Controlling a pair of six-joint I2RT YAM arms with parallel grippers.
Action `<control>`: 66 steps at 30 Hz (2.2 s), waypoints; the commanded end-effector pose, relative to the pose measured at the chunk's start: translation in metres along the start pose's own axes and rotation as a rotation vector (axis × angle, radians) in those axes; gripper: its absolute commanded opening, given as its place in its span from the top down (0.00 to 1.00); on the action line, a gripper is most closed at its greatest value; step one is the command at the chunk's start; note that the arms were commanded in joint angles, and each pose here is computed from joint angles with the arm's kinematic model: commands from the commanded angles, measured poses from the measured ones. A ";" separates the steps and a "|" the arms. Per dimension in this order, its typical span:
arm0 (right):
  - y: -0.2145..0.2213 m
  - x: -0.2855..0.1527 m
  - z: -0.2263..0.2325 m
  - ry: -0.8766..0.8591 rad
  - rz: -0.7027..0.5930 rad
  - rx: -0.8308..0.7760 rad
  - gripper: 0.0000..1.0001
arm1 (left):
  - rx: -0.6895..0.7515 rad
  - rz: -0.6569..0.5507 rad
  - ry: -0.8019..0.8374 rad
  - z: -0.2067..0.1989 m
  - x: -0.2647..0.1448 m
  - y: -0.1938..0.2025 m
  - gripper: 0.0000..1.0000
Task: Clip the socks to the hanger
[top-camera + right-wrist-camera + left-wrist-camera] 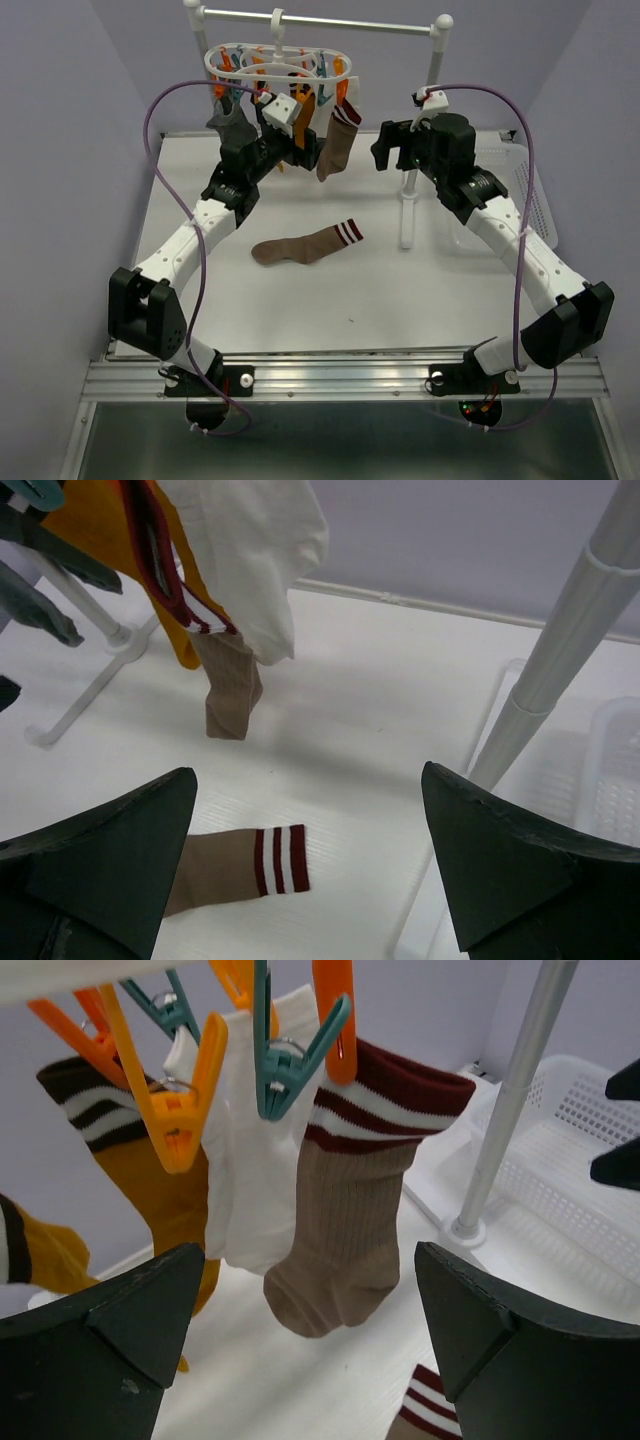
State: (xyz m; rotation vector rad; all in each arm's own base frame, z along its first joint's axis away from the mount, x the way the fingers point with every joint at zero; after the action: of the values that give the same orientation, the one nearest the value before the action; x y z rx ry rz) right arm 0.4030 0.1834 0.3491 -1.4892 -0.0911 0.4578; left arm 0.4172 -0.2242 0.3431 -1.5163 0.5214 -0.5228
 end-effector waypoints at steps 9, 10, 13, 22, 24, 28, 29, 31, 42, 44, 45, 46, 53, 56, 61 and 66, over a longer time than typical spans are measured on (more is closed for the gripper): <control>-0.016 -0.005 0.015 -0.085 -0.046 -0.006 0.00 | 0.147 -0.246 0.037 0.004 0.041 -0.069 0.04; -0.018 -0.007 0.020 -0.123 -0.049 -0.012 0.00 | 0.154 -0.252 0.017 0.008 0.044 -0.072 0.04; -0.026 -0.013 0.046 -0.300 -0.074 -0.061 0.00 | 0.159 -0.238 -0.035 0.019 0.049 -0.065 0.07; -0.049 -0.008 0.058 -0.357 -0.127 -0.058 0.00 | -0.061 -0.234 -0.066 0.032 -0.001 -0.070 0.04; -0.051 -0.006 0.059 -0.364 -0.131 -0.059 0.00 | -0.157 -0.232 -0.070 0.032 -0.015 -0.074 0.02; -0.048 0.000 0.062 -0.382 -0.121 -0.066 0.00 | -0.312 -0.264 -0.076 0.043 -0.030 -0.092 0.01; -0.046 0.003 0.062 -0.384 -0.117 -0.066 0.00 | -0.333 -0.280 -0.076 0.048 -0.033 -0.100 0.01; -0.047 0.004 0.061 -0.378 -0.122 -0.069 0.00 | -0.402 -0.310 -0.109 0.056 -0.033 -0.115 0.01; -0.048 0.008 0.059 -0.357 -0.134 -0.065 0.00 | -0.756 -0.295 0.020 0.081 -0.021 -0.127 0.01; -0.048 0.009 0.058 -0.350 -0.136 -0.063 0.00 | -0.775 -0.303 0.021 0.084 -0.018 -0.128 0.02; -0.048 0.008 0.057 -0.347 -0.138 -0.064 0.00 | -0.795 -0.305 0.020 0.086 -0.017 -0.128 0.02; -0.049 0.008 0.057 -0.345 -0.141 -0.069 0.00 | -0.804 -0.308 0.019 0.088 -0.017 -0.129 0.04; -0.046 0.007 0.057 -0.348 -0.140 -0.074 0.00 | -0.854 -0.339 0.041 0.091 -0.013 -0.132 0.12; -0.045 0.007 0.056 -0.344 -0.138 -0.079 0.00 | -0.856 -0.350 0.075 0.086 -0.015 -0.138 0.16; -0.045 0.008 0.056 -0.346 -0.138 -0.081 0.00 | -0.855 -0.383 0.074 0.086 -0.019 -0.147 0.17; -0.041 0.009 0.061 -0.378 -0.137 -0.081 0.00 | -0.870 -0.412 0.045 0.093 -0.019 -0.150 0.21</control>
State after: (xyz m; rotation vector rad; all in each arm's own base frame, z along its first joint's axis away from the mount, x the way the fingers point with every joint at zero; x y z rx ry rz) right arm 0.4030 0.2397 0.3650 -1.4483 -0.4073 0.6846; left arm 0.4763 -0.1448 0.4375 -2.5031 0.5835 -0.4975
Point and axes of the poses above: each gripper's point midway between its finger pads, its own x axis out along the fingers, its own z axis along the line the jaws close on, y = z × x, the point moved 2 cm from there along -x, back along the fingers, and after that the axes turned 2 degrees about -x, right-handed, at the moved point
